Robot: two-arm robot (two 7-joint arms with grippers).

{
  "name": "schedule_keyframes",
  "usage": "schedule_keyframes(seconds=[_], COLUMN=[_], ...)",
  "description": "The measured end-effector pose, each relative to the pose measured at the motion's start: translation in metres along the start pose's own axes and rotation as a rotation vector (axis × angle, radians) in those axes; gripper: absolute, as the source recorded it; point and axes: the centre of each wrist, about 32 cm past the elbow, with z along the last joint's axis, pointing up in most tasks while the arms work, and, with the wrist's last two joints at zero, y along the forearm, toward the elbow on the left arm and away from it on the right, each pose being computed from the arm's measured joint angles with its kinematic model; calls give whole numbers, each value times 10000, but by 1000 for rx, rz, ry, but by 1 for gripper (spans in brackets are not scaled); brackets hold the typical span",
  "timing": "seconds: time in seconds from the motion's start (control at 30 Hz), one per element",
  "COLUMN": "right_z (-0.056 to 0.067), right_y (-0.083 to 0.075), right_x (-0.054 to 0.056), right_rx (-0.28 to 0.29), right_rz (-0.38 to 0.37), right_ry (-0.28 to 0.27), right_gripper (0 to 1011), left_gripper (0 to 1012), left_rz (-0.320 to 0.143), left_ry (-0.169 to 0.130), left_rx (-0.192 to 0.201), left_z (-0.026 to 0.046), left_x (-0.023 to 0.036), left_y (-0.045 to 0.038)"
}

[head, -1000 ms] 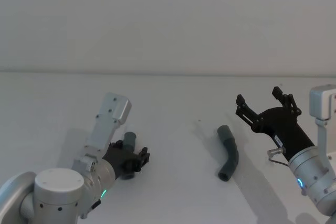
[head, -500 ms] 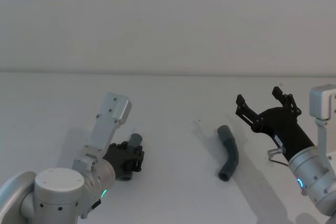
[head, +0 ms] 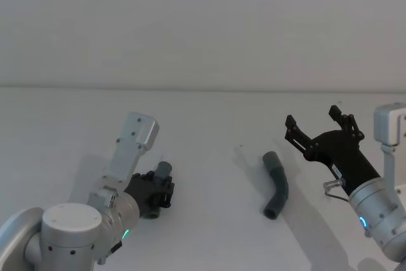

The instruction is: Use both hands to pick up one end of the pipe from the table, align the ends, and insert them.

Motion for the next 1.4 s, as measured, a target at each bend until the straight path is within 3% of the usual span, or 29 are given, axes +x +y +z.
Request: schedule_keyframes(seconds=[0.23, 0.5, 0.73, 1.03, 1.4], right_z=[28, 114, 195, 243, 234], right_y=[-51, -170, -243, -252, -172], right_x=[13, -3, -86, -225, -272], right_rx=[-32, -135, -229, -322, -377], right_rz=[10, 26, 30, 43, 54], right_ry=[-11, -21, -5, 38, 57], right_gripper=[1002, 1002, 1002, 1002, 1002], left_gripper=[349, 349, 349, 349, 349], left_rz=[0, 0, 0, 0, 0], left_ry=[0, 0, 0, 0, 0], left_rx=[0, 0, 0, 0, 0], left_z=[0, 0, 0, 0, 0], left_x=[0, 0, 0, 0, 0], left_y=[0, 0, 0, 0, 0])
